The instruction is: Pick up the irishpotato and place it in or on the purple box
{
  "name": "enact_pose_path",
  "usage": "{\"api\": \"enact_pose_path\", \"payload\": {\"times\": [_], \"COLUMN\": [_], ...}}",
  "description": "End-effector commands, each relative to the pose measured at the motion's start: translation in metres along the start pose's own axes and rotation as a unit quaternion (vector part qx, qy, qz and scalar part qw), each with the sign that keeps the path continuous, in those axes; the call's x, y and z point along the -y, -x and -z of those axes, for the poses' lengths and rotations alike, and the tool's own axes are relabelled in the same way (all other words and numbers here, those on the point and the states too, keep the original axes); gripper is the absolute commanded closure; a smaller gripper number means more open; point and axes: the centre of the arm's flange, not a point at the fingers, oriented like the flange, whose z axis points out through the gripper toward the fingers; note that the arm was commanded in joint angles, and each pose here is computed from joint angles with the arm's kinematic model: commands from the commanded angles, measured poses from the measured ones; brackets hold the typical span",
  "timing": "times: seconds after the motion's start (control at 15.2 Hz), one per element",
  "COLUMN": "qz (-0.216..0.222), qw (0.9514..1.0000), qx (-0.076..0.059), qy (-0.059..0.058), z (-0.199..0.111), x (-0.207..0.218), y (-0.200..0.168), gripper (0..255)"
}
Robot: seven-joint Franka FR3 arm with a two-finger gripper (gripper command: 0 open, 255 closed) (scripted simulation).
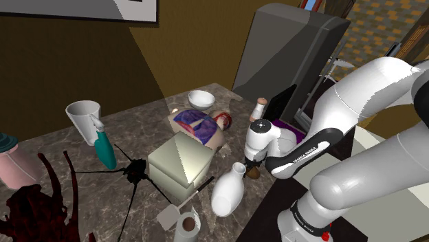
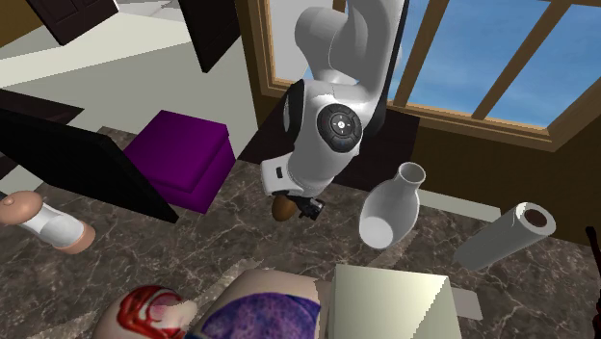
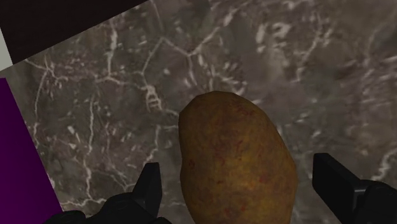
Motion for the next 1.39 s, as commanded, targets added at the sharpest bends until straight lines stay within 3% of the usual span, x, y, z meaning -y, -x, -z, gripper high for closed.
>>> {"api": "enact_pose_path", "payload": {"times": [0.0,0.26,0.33,0.92,1.32], "qz": [0.0,0.0,0.0,0.0,0.0], "qw": [1.0,1.0,1.0,1.0,1.0], "qx": [0.0,0.0,0.0,0.0,0.0], "qy": [0.0,0.0,0.0,0.0,0.0], "z": [-0.001,-0.001,-0.001,-0.001,0.018], "x": [0.0,0.0,0.0,0.0,-0.007], "y": [0.0,0.0,0.0,0.0,-0.001], "gripper": [0,0,255,255,255]}}
